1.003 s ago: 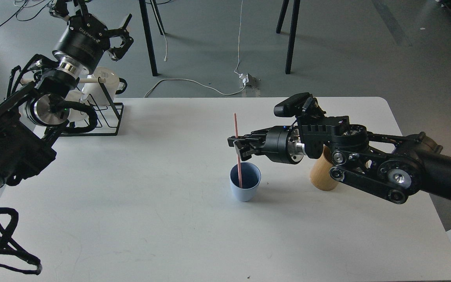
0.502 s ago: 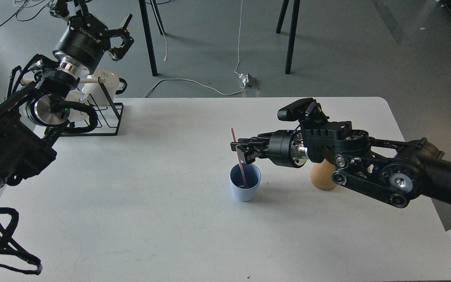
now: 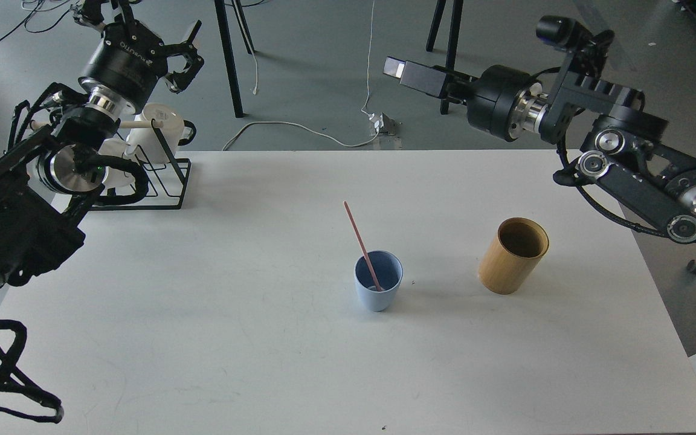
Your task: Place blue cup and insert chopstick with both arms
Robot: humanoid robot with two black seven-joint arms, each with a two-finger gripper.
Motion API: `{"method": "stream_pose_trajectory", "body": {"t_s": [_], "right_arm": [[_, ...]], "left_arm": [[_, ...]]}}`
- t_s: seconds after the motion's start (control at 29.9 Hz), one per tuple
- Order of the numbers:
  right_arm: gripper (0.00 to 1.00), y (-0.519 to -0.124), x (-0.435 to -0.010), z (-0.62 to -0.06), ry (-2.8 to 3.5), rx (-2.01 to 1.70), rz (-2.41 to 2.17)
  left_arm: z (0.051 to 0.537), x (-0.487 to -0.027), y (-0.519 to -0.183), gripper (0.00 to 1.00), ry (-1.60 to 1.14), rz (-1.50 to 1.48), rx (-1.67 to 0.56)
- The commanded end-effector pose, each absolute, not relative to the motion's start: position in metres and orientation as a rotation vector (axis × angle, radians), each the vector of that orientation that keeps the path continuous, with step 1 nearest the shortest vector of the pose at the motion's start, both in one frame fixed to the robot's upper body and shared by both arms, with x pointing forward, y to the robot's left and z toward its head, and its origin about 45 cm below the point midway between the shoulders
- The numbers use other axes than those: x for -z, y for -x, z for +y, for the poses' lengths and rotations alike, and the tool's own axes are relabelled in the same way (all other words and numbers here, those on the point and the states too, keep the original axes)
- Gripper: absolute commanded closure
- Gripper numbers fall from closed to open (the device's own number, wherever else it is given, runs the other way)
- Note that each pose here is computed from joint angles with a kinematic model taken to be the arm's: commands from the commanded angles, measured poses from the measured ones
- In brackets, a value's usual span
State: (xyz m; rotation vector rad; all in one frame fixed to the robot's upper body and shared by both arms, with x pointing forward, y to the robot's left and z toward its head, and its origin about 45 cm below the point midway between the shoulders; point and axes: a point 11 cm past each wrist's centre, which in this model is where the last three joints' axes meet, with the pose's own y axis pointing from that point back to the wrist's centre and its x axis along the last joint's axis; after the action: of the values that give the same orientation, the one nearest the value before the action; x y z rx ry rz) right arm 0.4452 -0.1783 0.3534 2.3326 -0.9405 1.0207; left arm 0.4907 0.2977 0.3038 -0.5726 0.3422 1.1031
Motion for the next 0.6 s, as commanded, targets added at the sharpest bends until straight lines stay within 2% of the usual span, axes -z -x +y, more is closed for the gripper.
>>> {"method": "stream_pose_trajectory", "body": {"t_s": [0.0,0.13,0.33,0.57], "right_arm": [[0.01,-0.456,-0.379,-0.204,-2.499,-0.864,-1.164],[0.01,-0.468,-0.393,-0.250,-2.620,-0.641,-1.434],[0.01,-0.476,-0.389,-0.302,-2.784,-0.162,-1.801],[0.01,-0.480,-0.364,-0.356,-2.948,0.432,-2.053]], "left_arm": [[0.295,-0.304,-0.491,0.00,0.583,0.348,-1.099],[0.294,-0.303,-0.492,0.00,0.581,0.358,-1.098],[0.286,-0.301,-0.494,0.00,0.612,0.374,-1.099],[0.290,-0.304,-0.496,0.00,0.661,0.384,-1.111]]}}
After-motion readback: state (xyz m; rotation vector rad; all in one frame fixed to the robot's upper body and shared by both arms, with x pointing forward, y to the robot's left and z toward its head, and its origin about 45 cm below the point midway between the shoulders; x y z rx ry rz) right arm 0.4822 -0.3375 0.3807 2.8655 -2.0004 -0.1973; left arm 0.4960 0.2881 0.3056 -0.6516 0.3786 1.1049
